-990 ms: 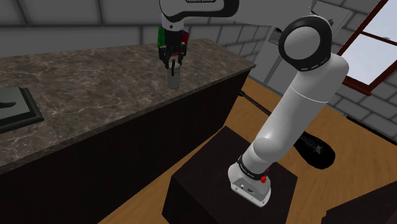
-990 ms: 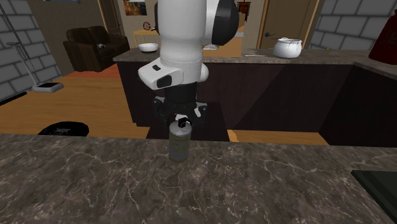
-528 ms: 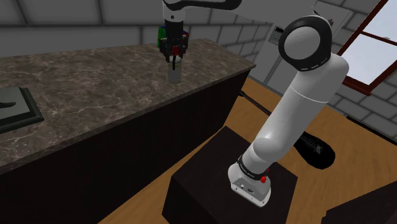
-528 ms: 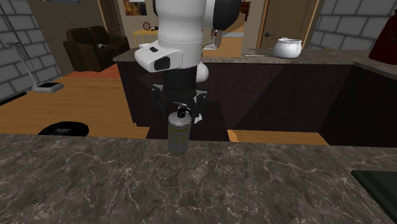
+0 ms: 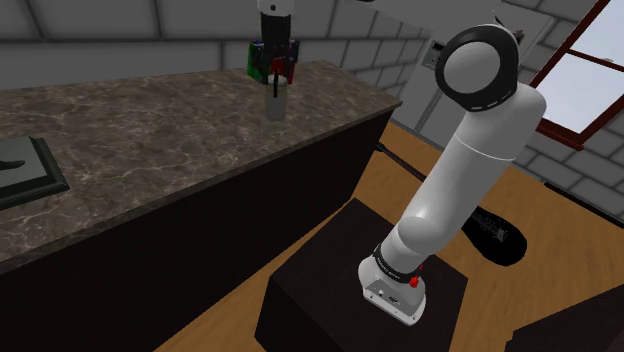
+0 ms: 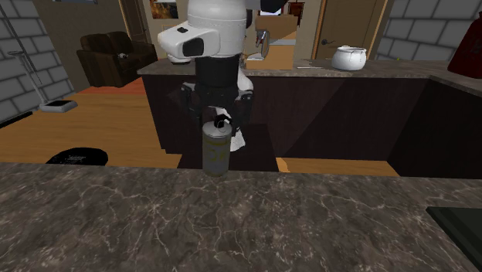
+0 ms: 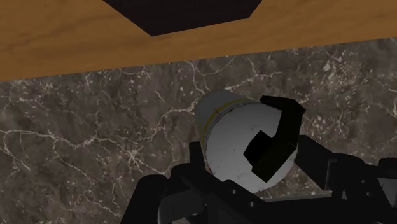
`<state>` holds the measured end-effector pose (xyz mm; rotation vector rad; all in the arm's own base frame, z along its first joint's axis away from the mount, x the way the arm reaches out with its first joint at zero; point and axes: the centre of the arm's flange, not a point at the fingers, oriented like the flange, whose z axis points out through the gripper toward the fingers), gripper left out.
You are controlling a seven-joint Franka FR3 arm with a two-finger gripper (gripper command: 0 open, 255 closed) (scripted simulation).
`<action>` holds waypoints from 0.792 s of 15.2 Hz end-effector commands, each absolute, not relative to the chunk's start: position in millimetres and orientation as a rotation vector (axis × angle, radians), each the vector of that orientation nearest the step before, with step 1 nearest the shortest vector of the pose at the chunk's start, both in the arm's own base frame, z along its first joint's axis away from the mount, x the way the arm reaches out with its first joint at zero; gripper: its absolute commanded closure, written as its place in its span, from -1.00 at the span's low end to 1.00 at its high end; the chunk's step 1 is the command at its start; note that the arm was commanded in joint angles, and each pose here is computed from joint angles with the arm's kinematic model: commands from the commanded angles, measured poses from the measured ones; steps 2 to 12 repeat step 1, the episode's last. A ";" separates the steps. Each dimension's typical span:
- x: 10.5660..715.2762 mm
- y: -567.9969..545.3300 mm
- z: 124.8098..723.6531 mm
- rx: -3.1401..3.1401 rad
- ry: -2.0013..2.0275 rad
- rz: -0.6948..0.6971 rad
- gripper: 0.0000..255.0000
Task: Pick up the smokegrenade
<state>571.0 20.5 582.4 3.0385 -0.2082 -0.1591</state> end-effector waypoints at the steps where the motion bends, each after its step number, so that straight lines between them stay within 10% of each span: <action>1: 571.0 20.6 585.6 3.038 -0.208 -0.159 1.00; 12: 571.0 20.6 585.6 3.038 -0.208 -0.159 1.00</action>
